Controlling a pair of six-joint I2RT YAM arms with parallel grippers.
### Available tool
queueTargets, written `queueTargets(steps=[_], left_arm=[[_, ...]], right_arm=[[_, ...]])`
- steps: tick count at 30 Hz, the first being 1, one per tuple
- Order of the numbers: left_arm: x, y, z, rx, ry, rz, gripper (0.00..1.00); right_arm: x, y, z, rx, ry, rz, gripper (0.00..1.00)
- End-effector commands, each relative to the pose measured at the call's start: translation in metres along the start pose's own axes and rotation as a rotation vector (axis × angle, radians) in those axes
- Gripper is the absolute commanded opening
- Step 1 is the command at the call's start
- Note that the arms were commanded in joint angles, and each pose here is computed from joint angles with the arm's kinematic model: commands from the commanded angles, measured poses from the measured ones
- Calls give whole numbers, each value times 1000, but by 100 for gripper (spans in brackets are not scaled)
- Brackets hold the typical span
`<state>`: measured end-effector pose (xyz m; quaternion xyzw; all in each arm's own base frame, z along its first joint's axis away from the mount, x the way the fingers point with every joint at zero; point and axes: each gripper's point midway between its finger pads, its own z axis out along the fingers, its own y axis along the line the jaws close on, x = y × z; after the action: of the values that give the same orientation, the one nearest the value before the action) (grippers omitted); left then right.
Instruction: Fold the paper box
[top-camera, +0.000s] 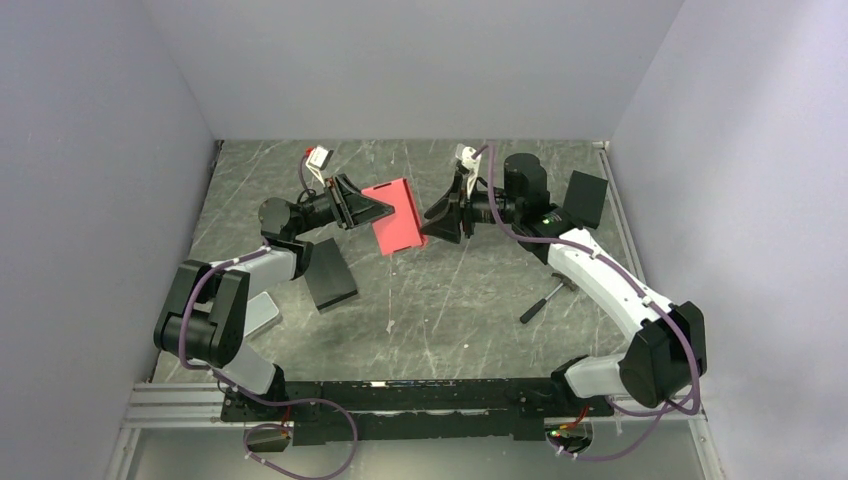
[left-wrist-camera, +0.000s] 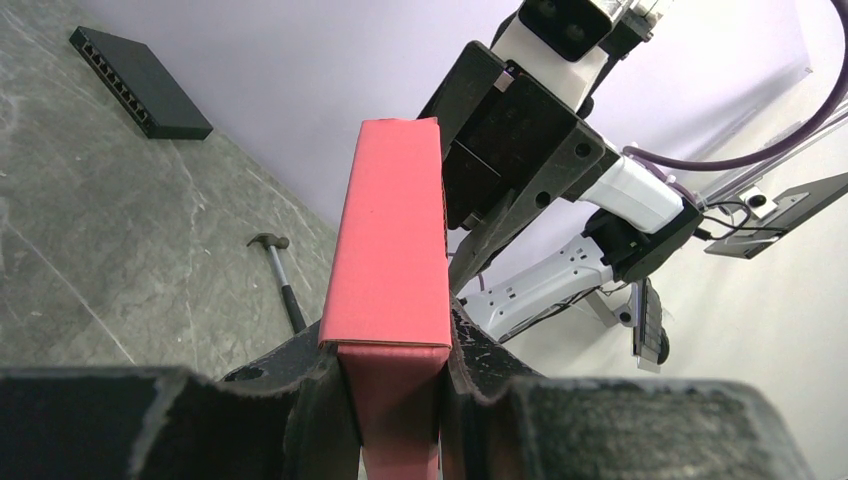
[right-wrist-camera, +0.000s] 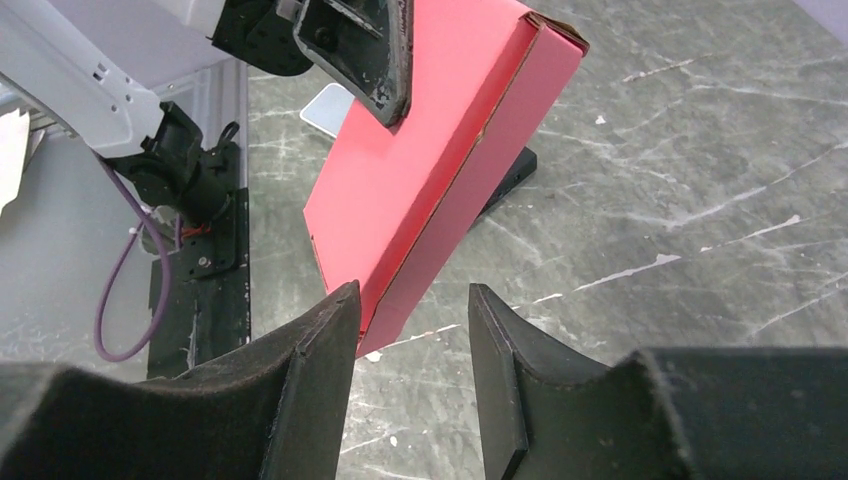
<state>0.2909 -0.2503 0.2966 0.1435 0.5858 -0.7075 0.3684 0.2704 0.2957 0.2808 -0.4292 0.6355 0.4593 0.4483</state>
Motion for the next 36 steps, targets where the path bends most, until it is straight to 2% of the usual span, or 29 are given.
queueTargets(steps=[1,18,36], left_arm=[[-10,-13,1,26,-34,82,0],[-12,-17,0,28,-34,93,0],[-11,-19,-2,35,-34,99,0]], right_arm=[[-10,-2,2,20,-12,-30,47],[-11,-7,0,58,-5,-46,36],[-10,-12,-1,84,2,-44,33]])
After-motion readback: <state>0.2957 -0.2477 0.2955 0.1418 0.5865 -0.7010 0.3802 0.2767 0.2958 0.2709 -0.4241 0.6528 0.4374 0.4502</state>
